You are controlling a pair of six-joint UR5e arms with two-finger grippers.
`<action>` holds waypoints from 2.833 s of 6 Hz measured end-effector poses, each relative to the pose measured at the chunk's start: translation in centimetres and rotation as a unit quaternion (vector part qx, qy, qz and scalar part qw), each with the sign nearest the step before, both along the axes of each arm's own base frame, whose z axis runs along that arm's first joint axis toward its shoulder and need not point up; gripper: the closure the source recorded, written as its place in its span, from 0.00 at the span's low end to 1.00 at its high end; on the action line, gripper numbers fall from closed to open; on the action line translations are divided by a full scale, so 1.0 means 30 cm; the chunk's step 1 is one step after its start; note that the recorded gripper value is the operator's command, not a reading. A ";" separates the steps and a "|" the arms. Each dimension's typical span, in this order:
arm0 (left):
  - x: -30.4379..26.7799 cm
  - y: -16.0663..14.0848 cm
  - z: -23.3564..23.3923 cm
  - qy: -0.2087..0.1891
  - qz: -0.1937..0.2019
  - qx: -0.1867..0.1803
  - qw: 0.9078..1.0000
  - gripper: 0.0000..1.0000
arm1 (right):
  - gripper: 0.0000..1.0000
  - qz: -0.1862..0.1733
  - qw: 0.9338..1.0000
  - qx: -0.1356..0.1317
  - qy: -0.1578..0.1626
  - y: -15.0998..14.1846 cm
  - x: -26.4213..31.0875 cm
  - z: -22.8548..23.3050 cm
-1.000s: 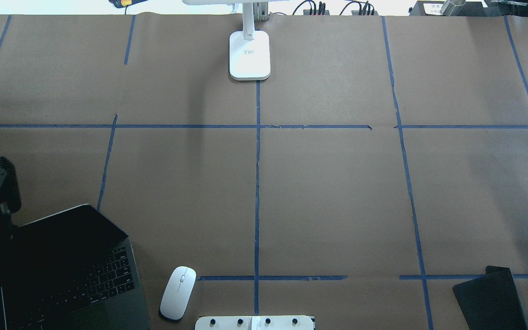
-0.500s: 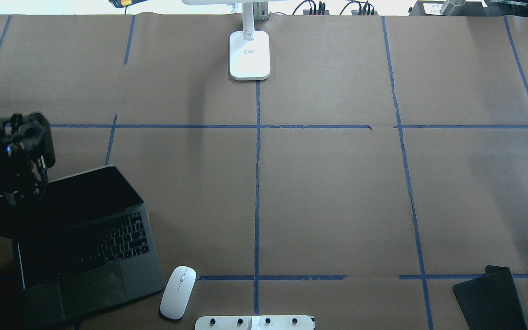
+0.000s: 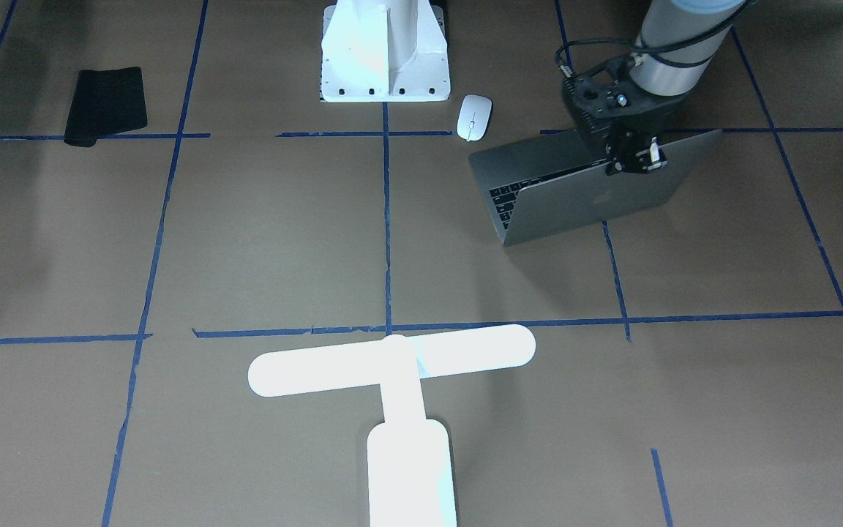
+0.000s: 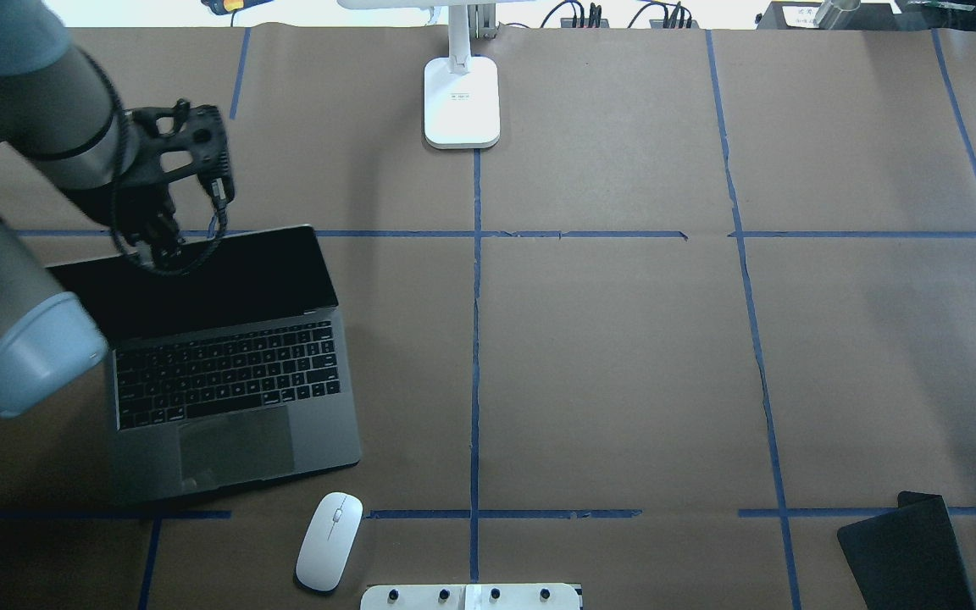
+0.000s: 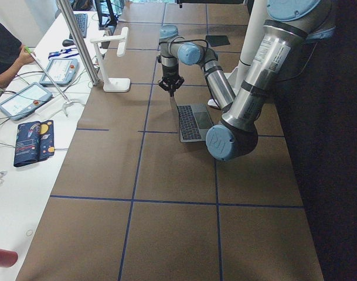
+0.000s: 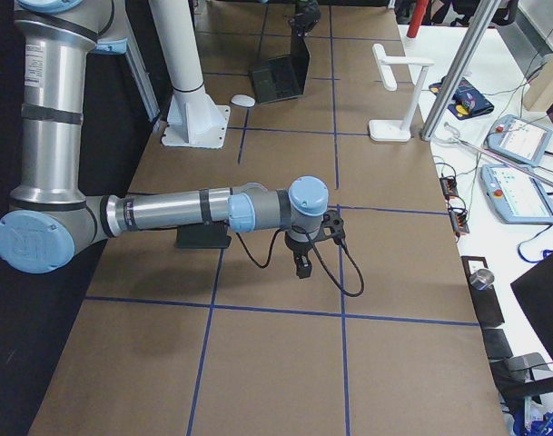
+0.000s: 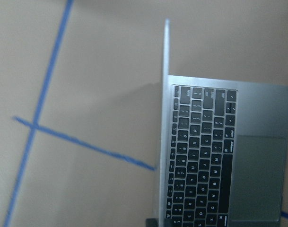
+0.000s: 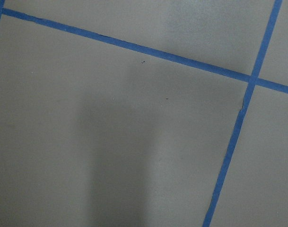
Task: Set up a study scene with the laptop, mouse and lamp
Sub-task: 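Push the open laptop farther from the robot toward the lamp with the left gripper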
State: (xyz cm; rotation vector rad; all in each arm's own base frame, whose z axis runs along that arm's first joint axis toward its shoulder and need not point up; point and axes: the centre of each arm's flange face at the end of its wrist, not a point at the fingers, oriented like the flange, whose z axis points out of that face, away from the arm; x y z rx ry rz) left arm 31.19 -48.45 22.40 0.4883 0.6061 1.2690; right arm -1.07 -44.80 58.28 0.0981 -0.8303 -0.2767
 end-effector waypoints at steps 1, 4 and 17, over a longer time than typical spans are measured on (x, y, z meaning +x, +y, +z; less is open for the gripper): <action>0.087 -0.098 -0.060 0.014 0.014 0.025 0.999 1.00 | 0.00 0.000 1.000 0.001 -0.001 0.000 -0.001 -0.008; 0.302 -0.312 -0.190 0.060 0.005 0.057 0.997 1.00 | 0.00 0.001 1.000 0.002 -0.001 0.000 0.000 -0.012; 0.288 -0.345 -0.313 0.135 -0.057 0.102 0.984 0.00 | 0.00 -0.005 0.999 -0.010 -0.033 0.024 -0.018 -0.013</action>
